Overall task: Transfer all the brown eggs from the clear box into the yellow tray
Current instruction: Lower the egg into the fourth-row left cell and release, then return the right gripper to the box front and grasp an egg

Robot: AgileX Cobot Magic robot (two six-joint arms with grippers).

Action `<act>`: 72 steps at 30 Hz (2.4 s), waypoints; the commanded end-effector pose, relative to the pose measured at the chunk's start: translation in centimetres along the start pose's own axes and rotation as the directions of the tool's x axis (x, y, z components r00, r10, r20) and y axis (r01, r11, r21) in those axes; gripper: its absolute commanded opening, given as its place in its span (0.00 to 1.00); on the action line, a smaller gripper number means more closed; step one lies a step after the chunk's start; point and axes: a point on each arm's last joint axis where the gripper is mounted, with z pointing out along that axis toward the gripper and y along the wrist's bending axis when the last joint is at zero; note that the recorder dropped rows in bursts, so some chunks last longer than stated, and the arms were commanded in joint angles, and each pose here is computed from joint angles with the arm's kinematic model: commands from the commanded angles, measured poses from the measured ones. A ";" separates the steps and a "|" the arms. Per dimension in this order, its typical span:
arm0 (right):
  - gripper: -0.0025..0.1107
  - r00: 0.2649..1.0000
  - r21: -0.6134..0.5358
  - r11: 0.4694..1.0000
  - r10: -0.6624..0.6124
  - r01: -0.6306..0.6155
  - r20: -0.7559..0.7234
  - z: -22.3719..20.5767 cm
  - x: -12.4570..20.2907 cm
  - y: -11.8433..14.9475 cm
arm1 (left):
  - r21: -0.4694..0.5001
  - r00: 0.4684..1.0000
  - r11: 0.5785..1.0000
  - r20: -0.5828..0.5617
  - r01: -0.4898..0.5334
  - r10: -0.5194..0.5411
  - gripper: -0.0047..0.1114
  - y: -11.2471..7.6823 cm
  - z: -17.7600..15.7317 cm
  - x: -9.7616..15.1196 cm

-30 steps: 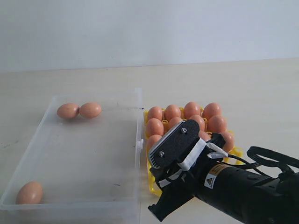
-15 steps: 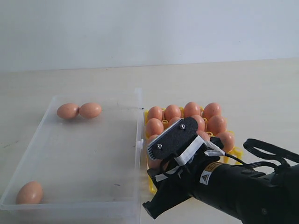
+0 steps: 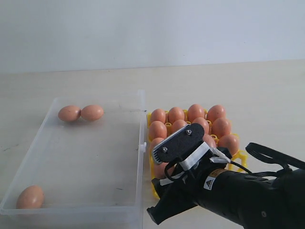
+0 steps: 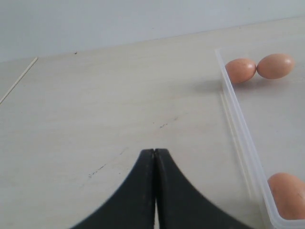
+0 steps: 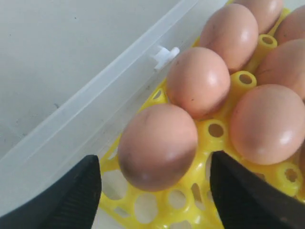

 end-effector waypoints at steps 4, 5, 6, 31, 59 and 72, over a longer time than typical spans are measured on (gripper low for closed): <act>0.58 0.999 0.014 1.000 0.018 -0.019 0.039 -0.2 -0.6 -0.1 | 0.007 1.000 1.000 0.020 0.005 -0.005 0.04 0.0 -0.1 -0.2; 0.57 0.998 0.013 1.000 0.021 -0.022 0.052 -0.4 -0.9 -0.2 | 0.007 1.000 1.000 0.020 0.005 -0.005 0.04 0.0 -0.1 -0.2; 0.55 0.997 0.011 1.000 0.023 -0.023 0.074 -0.8 -1.3 -0.2 | 0.007 1.000 1.000 0.020 0.005 -0.005 0.04 0.0 -0.1 -0.2; 0.25 0.973 -0.338 0.941 -0.085 0.008 -0.213 9.2 -18.0 6.5 | 0.007 1.000 1.000 0.020 0.005 -0.005 0.04 0.0 -0.1 -0.2; 0.55 0.829 -0.497 0.801 0.000 -0.335 -0.559 12.6 -17.4 13.0 | 0.007 1.000 1.000 0.020 0.005 -0.005 0.04 0.0 -0.1 -0.2; 0.55 0.858 -0.477 0.845 -0.041 -0.244 -0.512 14.4 -17.5 12.8 | 0.007 1.000 1.000 0.020 0.005 -0.005 0.04 0.0 -0.1 -0.2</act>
